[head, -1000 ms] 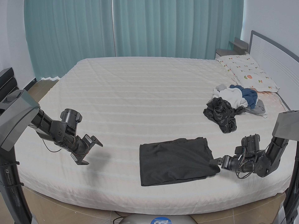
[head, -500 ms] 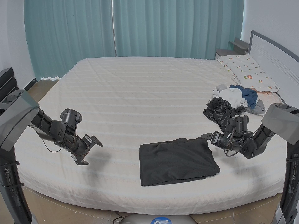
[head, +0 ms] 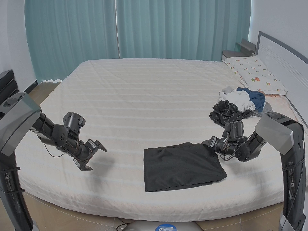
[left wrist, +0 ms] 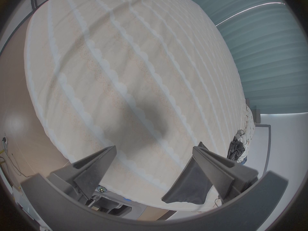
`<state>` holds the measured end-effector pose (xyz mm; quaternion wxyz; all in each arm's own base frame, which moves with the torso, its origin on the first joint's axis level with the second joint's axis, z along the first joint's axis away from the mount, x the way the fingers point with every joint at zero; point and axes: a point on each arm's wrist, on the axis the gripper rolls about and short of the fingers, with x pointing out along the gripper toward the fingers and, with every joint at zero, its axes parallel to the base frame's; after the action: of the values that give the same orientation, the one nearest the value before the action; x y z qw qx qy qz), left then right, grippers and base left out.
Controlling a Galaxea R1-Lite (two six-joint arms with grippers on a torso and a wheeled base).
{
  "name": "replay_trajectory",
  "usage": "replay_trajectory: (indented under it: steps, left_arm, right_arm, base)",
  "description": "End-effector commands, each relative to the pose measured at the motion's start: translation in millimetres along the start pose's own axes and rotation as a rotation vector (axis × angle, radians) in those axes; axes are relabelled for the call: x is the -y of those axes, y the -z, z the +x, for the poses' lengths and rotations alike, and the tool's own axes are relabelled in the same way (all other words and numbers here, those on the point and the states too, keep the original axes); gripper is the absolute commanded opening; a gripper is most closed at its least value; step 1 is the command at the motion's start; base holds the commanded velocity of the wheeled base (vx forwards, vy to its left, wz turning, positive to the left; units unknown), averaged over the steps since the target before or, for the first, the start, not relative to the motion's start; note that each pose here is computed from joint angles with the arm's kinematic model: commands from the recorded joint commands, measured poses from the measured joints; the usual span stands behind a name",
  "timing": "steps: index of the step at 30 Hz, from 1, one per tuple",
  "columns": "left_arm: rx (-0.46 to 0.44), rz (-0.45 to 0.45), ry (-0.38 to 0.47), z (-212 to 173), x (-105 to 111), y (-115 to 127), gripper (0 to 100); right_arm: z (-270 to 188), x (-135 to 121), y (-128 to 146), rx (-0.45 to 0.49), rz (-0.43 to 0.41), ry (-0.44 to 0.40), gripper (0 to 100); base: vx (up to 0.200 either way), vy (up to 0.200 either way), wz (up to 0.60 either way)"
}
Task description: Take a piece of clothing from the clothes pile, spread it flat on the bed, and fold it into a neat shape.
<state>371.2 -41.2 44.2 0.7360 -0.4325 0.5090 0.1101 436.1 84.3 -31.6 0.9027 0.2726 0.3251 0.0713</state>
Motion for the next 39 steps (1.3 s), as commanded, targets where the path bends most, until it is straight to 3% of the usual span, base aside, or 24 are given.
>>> replay_trajectory:
  steps: [1,6,21,36,37,39]
  left_arm:
    - [0.0,0.0,-0.002,0,0,1,100]
    - [0.008,0.001,-0.01,1,-1,1,100]
    - [0.007,0.003,-0.01,1,0,2,100]
    - [0.008,0.004,-0.011,1,0,2,100]
    - [0.007,0.003,-0.01,1,0,2,100]
    - [0.009,0.003,-0.011,1,0,2,100]
  right_arm:
    - [6,4,4,-0.007,0.012,0.007,0]
    - [4,2,0,0.014,0.108,0.001,0]
    - [-5,12,-16,0.051,0.136,0.017,0]
    - [-1,15,-14,0.05,0.136,0.023,0]
    - [-1,15,-14,0.05,0.136,0.023,100]
    - [-2,15,-14,0.048,0.136,0.023,100]
  base:
    - [0.0,0.0,0.0]
    - [0.0,0.0,0.0]
    - [0.0,0.0,0.0]
    - [0.0,0.0,0.0]
    - [0.0,0.0,0.0]
    - [0.0,0.0,0.0]
